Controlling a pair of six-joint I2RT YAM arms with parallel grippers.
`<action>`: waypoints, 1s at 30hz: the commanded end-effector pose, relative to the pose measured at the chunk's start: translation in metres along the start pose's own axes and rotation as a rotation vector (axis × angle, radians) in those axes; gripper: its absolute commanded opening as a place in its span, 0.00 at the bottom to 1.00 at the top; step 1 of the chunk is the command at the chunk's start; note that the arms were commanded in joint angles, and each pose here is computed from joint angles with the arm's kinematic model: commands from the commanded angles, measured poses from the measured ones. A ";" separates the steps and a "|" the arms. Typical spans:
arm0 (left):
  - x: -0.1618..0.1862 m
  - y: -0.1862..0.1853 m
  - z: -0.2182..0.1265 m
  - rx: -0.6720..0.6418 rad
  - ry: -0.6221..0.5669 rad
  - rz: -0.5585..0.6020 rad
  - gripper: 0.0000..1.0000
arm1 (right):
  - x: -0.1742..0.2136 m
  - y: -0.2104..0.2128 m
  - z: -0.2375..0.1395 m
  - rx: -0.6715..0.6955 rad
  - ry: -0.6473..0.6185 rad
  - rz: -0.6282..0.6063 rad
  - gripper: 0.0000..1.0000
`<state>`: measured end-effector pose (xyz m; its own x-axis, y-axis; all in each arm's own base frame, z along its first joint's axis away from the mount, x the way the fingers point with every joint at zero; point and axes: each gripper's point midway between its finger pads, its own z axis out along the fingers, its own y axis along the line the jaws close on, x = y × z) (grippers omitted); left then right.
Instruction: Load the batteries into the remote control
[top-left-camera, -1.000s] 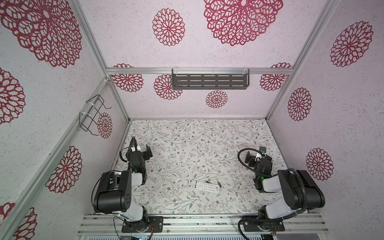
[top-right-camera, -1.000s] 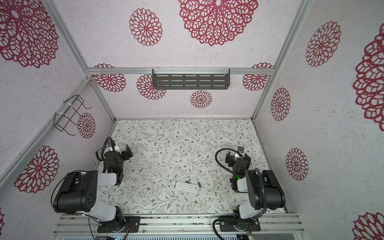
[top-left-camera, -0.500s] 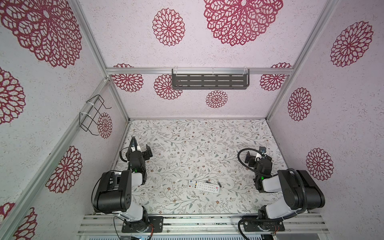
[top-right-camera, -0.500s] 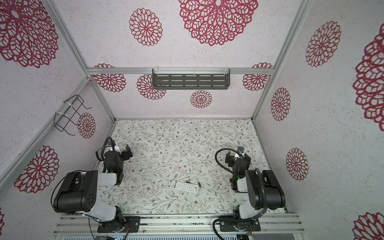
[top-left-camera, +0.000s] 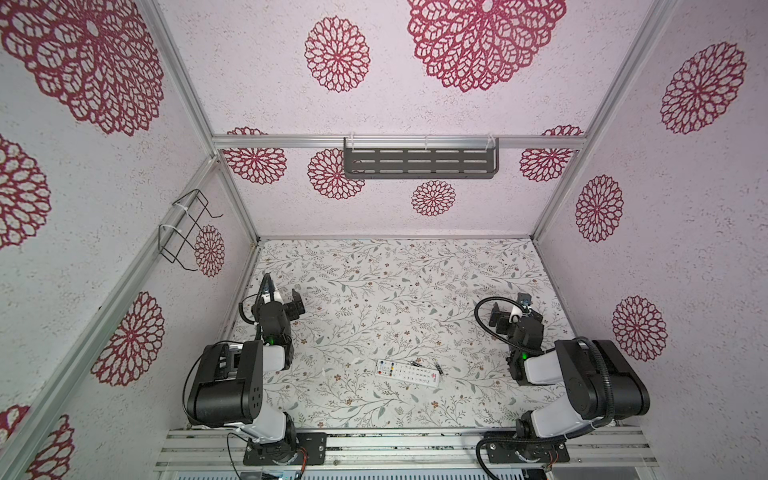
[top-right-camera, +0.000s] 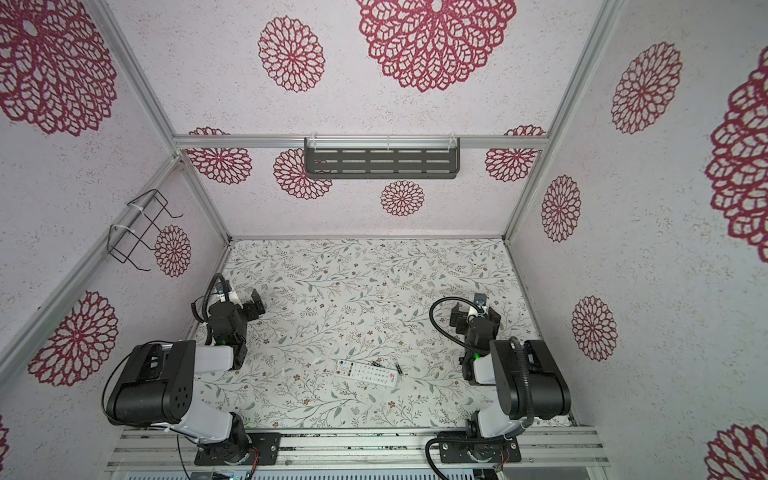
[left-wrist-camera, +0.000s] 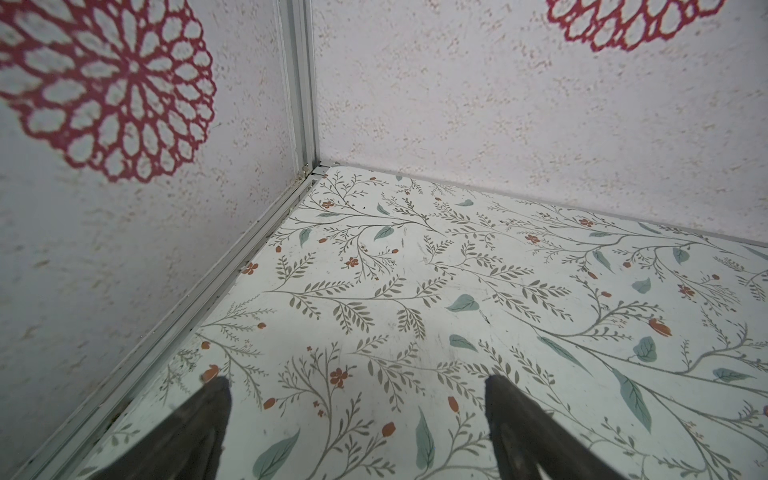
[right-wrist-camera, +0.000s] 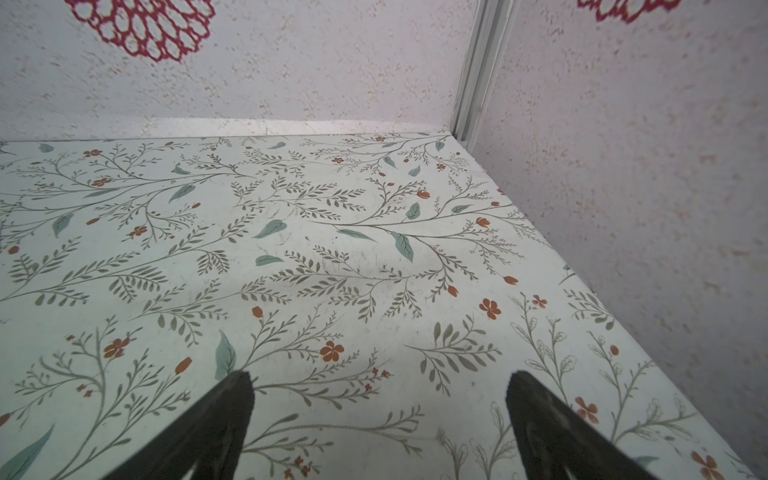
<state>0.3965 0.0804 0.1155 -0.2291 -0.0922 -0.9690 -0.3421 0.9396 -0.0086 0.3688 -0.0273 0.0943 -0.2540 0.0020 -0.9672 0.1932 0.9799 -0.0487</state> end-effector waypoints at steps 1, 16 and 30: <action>-0.008 -0.002 0.002 0.008 -0.022 0.017 0.97 | -0.021 0.001 0.002 0.002 -0.066 0.018 0.99; -0.008 -0.001 0.003 0.006 -0.024 0.017 0.97 | -0.021 0.002 0.003 -0.001 -0.063 0.021 0.99; -0.009 -0.001 0.003 0.006 -0.024 0.017 0.97 | -0.022 -0.024 -0.007 0.143 -0.100 0.082 0.99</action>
<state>0.3965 0.0804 0.1155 -0.2291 -0.0922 -0.9690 -0.3421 0.9396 -0.0086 0.3620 -0.0466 0.1008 -0.2127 0.0355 -0.9765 0.3135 0.9490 -0.0337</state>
